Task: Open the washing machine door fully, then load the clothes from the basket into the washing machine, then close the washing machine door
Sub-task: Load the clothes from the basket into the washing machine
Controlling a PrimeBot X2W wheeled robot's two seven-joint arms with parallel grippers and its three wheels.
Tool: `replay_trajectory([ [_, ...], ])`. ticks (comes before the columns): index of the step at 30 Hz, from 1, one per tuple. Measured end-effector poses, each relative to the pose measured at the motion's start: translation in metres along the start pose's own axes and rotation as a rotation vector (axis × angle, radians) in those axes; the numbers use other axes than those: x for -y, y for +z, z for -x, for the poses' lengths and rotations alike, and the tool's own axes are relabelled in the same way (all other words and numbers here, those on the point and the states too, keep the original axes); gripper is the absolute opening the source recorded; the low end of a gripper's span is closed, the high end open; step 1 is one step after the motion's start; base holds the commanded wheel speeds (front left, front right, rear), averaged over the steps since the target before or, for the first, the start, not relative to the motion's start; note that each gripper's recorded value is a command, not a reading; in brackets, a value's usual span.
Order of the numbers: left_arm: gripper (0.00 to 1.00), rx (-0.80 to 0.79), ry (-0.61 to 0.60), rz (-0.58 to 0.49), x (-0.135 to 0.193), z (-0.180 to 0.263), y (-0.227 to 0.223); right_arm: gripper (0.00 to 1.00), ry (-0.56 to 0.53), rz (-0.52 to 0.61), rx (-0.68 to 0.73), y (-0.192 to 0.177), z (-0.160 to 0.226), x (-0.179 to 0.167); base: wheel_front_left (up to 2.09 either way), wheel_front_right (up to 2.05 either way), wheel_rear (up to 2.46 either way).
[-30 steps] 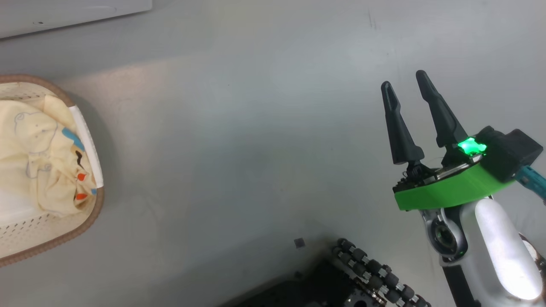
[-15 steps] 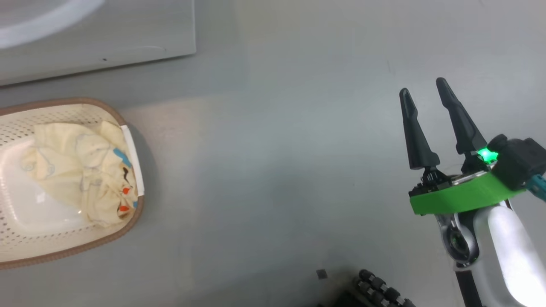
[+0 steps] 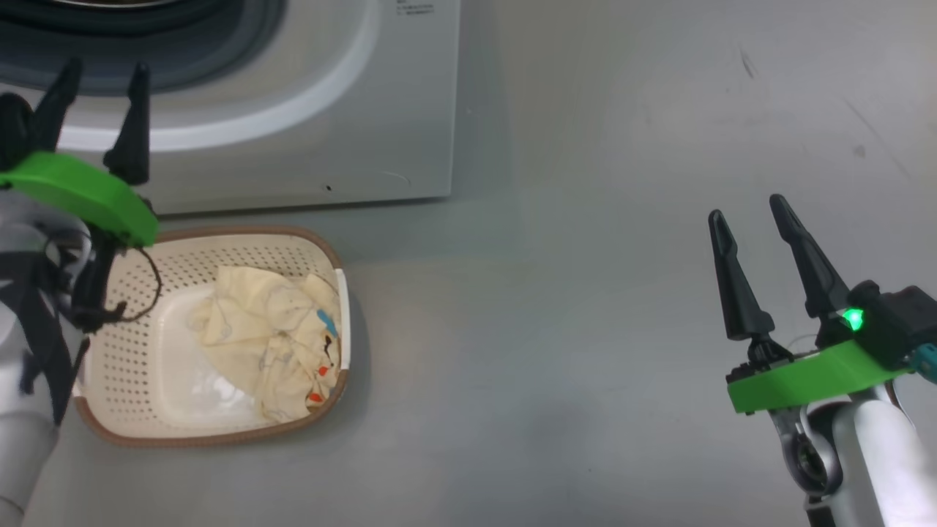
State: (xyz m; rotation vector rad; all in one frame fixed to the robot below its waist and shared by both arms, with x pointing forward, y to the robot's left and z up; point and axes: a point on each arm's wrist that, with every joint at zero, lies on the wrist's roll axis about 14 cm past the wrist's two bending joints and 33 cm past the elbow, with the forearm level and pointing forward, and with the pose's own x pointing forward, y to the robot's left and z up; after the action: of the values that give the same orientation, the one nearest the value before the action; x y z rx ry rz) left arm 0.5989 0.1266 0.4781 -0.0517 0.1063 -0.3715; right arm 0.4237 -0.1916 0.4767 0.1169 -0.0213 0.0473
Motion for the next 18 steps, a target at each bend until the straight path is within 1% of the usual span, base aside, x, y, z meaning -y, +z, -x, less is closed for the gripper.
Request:
replay_trajectory([
  [5,1.0,0.062,0.035,0.02,0.002,0.052,0.021,1.0,0.051,-0.006,0.041,0.02,0.008,-0.017,0.0,0.0,0.0],
  [12,1.0,0.115,0.108,0.019,0.009,0.131,0.031,1.0,0.101,-0.016,0.081,0.041,0.03,-0.035,0.0,0.0,0.0],
  [18,1.0,0.19,0.17,0.02,0.009,0.181,0.052,1.0,0.131,-0.023,0.117,0.056,0.043,-0.046,0.0,0.0,0.0],
])
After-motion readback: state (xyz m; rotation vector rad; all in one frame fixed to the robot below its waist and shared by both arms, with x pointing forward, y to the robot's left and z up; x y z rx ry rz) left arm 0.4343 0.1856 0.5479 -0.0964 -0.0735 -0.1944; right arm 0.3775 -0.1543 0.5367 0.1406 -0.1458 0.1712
